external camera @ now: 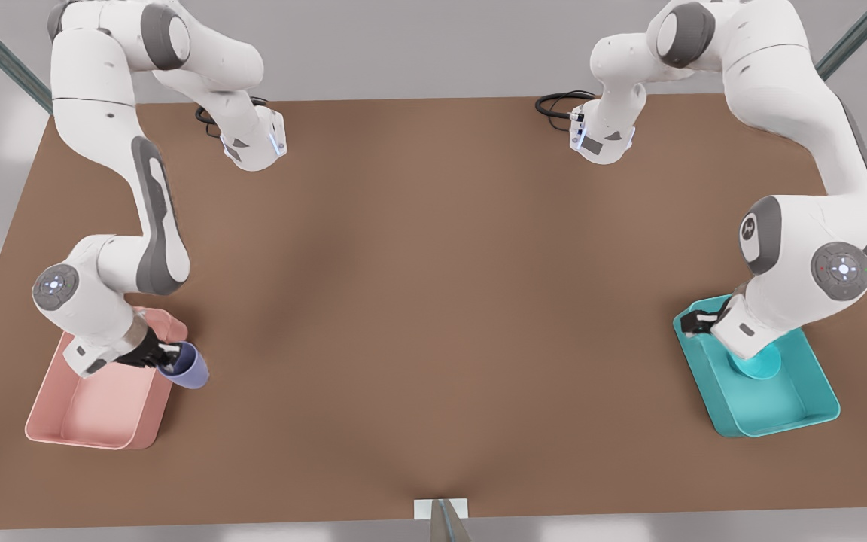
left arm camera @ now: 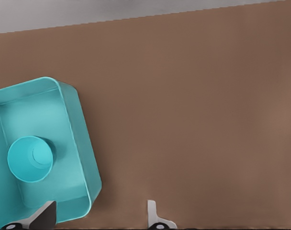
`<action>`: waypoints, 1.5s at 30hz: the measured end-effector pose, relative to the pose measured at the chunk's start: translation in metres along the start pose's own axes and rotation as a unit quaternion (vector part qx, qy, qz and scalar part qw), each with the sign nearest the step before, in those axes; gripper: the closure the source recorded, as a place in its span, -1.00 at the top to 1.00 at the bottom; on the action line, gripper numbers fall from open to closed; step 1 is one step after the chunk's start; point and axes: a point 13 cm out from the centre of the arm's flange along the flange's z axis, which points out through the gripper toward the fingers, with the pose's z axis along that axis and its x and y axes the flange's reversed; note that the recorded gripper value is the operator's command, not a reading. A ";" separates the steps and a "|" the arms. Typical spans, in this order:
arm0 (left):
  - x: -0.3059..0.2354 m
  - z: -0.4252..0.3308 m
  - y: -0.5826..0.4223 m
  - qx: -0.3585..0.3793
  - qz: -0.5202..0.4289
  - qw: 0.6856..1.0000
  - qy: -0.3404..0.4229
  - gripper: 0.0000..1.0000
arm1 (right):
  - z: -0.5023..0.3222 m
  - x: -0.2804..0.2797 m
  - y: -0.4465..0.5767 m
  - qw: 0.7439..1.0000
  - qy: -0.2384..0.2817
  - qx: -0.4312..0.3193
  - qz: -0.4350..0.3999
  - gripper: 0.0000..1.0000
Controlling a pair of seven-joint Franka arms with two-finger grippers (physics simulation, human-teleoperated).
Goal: Put the bowls and cups in different boxes
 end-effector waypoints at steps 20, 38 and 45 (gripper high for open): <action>0.093 -0.044 -0.082 0.030 0.040 0.992 0.117 1.00 | 0.125 0.051 -0.187 0.994 0.108 -0.023 -0.018 -0.57; 0.096 -0.042 -0.079 0.028 0.032 0.991 0.125 1.00 | 0.017 0.017 -0.158 0.995 0.071 -0.023 -0.067 0.99; 0.096 -0.041 -0.079 0.027 0.031 0.991 0.126 1.00 | -0.112 0.019 0.019 0.984 0.111 -0.038 -0.133 1.00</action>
